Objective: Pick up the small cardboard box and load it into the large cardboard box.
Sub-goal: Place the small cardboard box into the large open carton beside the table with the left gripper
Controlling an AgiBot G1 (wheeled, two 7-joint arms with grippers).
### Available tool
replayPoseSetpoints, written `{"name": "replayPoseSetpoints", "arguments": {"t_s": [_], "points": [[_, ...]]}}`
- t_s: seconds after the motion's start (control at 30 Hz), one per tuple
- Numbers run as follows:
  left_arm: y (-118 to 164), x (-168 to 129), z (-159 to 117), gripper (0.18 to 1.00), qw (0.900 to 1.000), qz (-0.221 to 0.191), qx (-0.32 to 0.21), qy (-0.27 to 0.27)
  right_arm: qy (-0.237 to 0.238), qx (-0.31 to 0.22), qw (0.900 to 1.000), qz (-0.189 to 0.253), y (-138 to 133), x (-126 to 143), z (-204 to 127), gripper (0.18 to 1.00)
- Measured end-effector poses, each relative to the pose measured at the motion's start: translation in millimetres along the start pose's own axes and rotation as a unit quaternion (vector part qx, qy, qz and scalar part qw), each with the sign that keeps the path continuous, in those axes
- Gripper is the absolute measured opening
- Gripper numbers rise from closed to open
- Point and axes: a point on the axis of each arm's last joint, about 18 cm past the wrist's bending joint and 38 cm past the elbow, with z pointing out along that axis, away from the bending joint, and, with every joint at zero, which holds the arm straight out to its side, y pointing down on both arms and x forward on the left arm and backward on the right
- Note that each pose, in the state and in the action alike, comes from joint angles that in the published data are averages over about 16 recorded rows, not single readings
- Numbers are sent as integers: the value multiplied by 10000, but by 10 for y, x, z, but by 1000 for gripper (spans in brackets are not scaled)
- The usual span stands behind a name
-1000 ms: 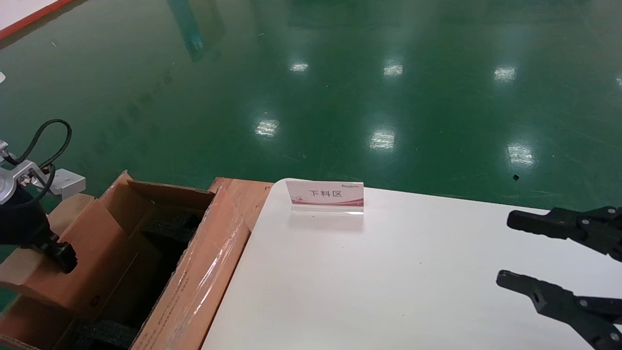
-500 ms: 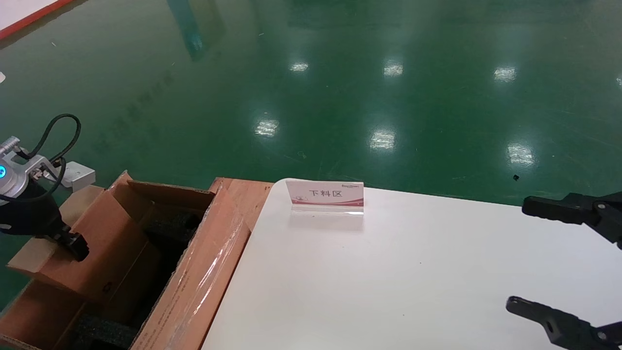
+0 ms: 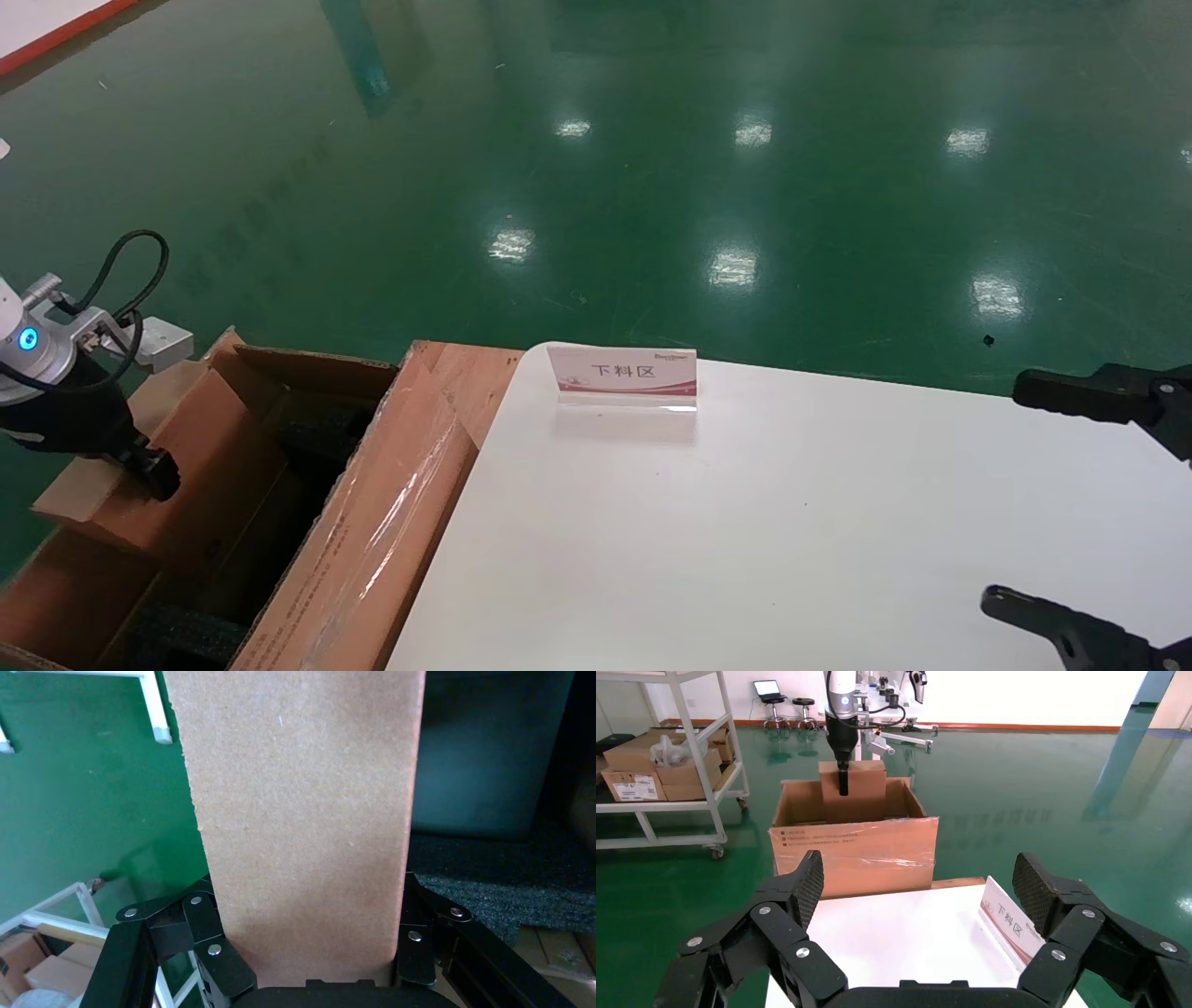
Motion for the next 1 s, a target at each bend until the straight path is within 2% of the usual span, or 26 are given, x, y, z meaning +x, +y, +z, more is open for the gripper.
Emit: {"name": "replayPoseSetpoints", "arguments": {"t_s": [0.53,1.0], "points": [[27,-39,237,419,9999,-73,-113,73,0,0,10000,0,0,0,0,1000],[32,-48,279,433,9998,-107,-167,91,3,1,10000,2,1,1,-1,1000]]}}
